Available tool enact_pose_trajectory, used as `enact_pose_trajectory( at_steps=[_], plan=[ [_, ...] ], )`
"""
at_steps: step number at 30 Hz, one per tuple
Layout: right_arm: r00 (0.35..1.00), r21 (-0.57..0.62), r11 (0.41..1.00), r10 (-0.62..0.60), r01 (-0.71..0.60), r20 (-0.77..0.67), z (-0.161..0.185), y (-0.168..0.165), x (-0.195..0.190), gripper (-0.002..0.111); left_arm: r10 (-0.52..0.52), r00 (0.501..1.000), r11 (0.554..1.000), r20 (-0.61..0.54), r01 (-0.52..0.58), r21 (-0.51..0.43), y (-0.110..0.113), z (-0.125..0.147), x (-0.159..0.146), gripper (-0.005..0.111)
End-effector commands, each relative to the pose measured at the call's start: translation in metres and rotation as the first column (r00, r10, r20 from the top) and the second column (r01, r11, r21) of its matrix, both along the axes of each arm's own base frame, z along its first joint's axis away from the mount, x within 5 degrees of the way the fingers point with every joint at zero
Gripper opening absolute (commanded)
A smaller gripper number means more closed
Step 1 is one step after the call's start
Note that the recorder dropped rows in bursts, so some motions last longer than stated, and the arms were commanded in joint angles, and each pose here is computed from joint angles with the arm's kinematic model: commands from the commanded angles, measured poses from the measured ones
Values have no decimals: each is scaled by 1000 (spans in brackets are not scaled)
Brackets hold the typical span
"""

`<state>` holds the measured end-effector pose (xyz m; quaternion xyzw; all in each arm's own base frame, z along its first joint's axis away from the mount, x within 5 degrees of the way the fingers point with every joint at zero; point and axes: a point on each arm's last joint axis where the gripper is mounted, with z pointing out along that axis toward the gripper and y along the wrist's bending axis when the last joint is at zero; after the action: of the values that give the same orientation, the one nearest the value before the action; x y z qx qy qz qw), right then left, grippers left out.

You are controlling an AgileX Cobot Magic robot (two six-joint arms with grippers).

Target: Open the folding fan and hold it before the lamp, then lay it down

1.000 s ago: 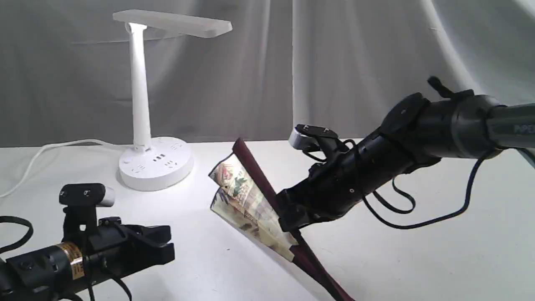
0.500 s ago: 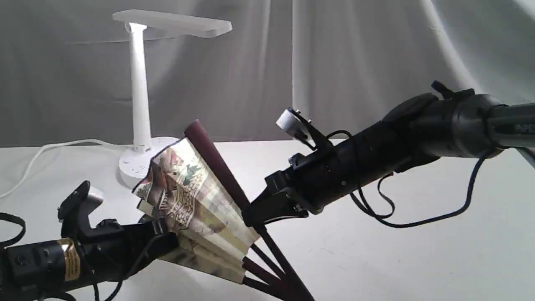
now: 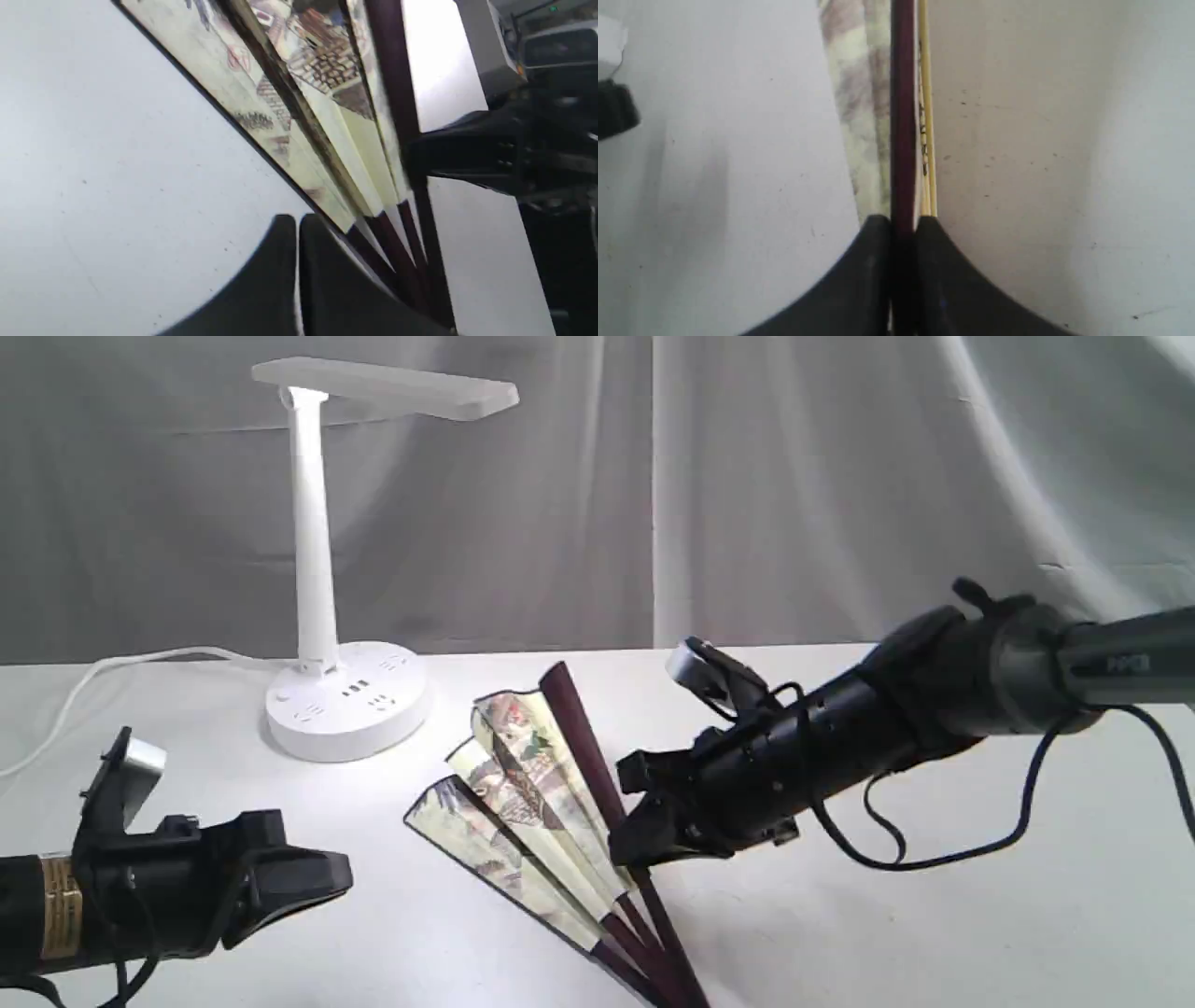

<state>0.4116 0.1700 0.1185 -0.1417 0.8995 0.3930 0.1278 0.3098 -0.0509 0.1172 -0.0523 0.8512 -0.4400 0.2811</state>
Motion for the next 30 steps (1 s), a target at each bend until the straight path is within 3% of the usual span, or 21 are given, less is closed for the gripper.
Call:
enact_pose_trajectory(
  at_steps=[1,4,6,17,22,30],
  plan=[
    [993,190,979,-51,71,-110,-15,-17,7,0,-40,999,999,-21,39,-37,-3,1,-3,0],
    [987,343,936,-21,75,-158,-15,-32,8,0,-23,1000,999,-21,22,-42,-2,2,-2,0],
    [984,376,922,-28,94,-177,-17,-42,10,0,-13,1000,999,-21,12,-46,-2,2,-1,0],
    [966,481,848,-119,220,-231,-33,-50,20,0,-74,997,996,-21,73,-49,-23,2,-5,0],
    [962,502,830,-142,244,-234,-31,-50,23,0,-41,999,997,-22,40,-63,-23,3,-3,0],
    [972,535,814,-155,227,-177,-1,-50,26,0,-6,1000,996,-20,4,-85,-22,5,0,0]
  ],
)
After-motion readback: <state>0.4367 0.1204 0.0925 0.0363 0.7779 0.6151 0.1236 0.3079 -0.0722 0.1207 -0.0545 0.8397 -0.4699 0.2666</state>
